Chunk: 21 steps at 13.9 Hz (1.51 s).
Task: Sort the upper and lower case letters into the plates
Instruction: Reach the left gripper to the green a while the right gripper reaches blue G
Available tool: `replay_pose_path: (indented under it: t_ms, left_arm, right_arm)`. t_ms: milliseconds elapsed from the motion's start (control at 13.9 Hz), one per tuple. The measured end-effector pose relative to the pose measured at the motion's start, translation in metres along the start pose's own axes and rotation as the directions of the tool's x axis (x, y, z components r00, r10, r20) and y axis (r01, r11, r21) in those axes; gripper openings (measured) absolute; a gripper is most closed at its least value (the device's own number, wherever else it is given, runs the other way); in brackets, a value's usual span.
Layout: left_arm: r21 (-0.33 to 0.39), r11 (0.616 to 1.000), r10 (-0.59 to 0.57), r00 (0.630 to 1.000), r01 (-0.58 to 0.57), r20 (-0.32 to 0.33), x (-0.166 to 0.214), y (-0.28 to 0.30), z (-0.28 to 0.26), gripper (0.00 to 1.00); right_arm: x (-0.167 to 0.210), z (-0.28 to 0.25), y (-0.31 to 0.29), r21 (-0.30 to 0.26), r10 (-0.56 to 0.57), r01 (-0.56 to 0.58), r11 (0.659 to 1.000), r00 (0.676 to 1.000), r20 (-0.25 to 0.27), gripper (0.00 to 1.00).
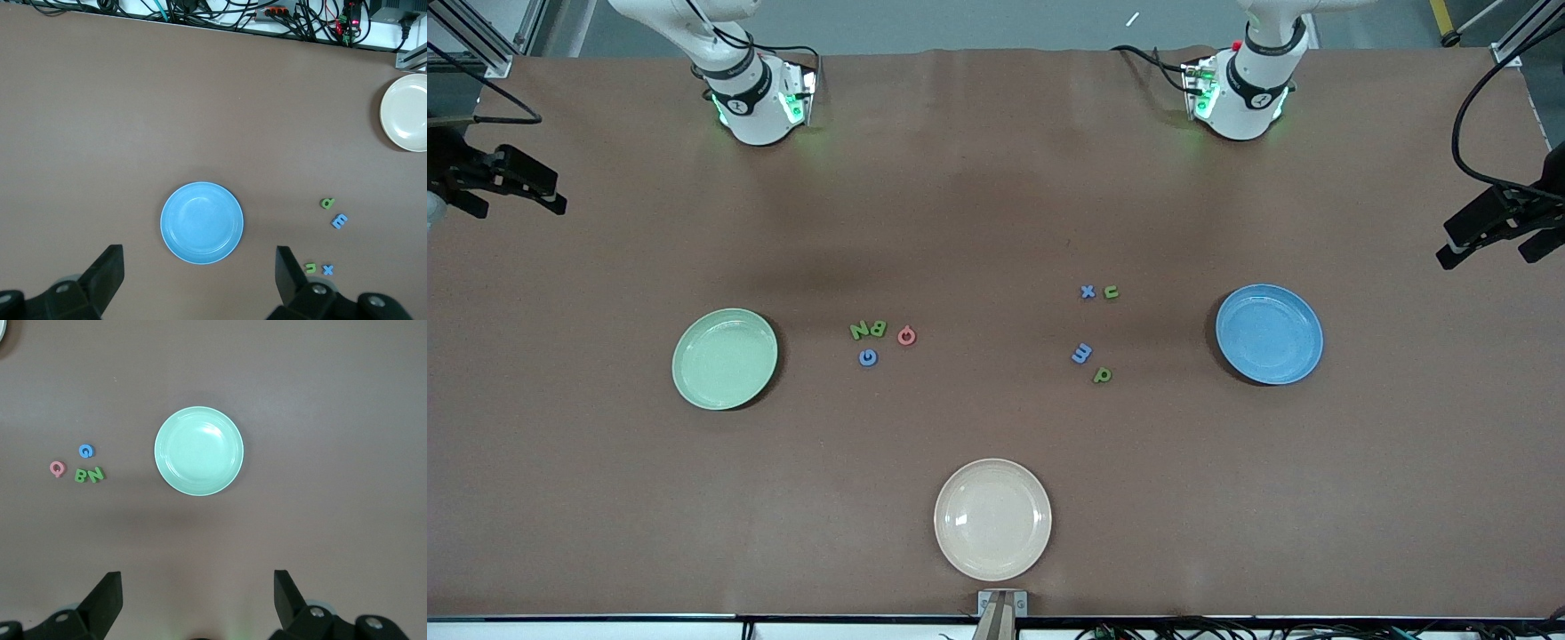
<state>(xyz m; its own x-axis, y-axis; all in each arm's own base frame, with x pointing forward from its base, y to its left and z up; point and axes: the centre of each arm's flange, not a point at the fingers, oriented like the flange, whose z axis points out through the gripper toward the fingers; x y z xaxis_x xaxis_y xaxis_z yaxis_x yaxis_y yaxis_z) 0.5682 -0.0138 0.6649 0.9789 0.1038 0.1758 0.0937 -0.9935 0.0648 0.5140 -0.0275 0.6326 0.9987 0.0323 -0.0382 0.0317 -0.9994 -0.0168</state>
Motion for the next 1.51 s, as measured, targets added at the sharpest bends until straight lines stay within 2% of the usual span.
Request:
replay_pose_path:
  t_ms: [432,720,1152,1295,1511]
  left_arm:
    - [0.000,1.000,0.003,1.000,-0.003,0.004,-0.001,0.001,0.001,1.00]
    - [-0.003,1.000,0.032,0.998,-0.031,0.052,-0.002,0.021,0.019,1.00]
    - [-0.003,1.000,-0.028,0.975,0.029,0.221,-0.004,0.139,0.133,1.00]
    - [0.000,0.999,-0.051,0.968,0.053,0.246,-0.007,0.176,0.178,1.00]
    - [0.006,0.989,-0.143,0.958,0.146,0.247,-0.011,0.222,0.236,1.00]
  right_arm:
    - [0.000,0.001,0.000,0.000,0.000,0.000,1.000,1.000,0.004,1.00]
    - [0.000,0.001,0.000,0.000,0.000,0.000,1.000,1.000,0.005,1.00]
    - [-0.001,0.001,0.000,0.001,0.001,-0.001,1.000,1.000,0.012,1.00]
    - [-0.003,0.000,0.001,0.002,0.004,-0.004,1.000,1.000,0.019,1.00]
    - [-0.002,0.001,0.011,0.004,0.021,-0.021,1.000,0.999,0.024,1.00]
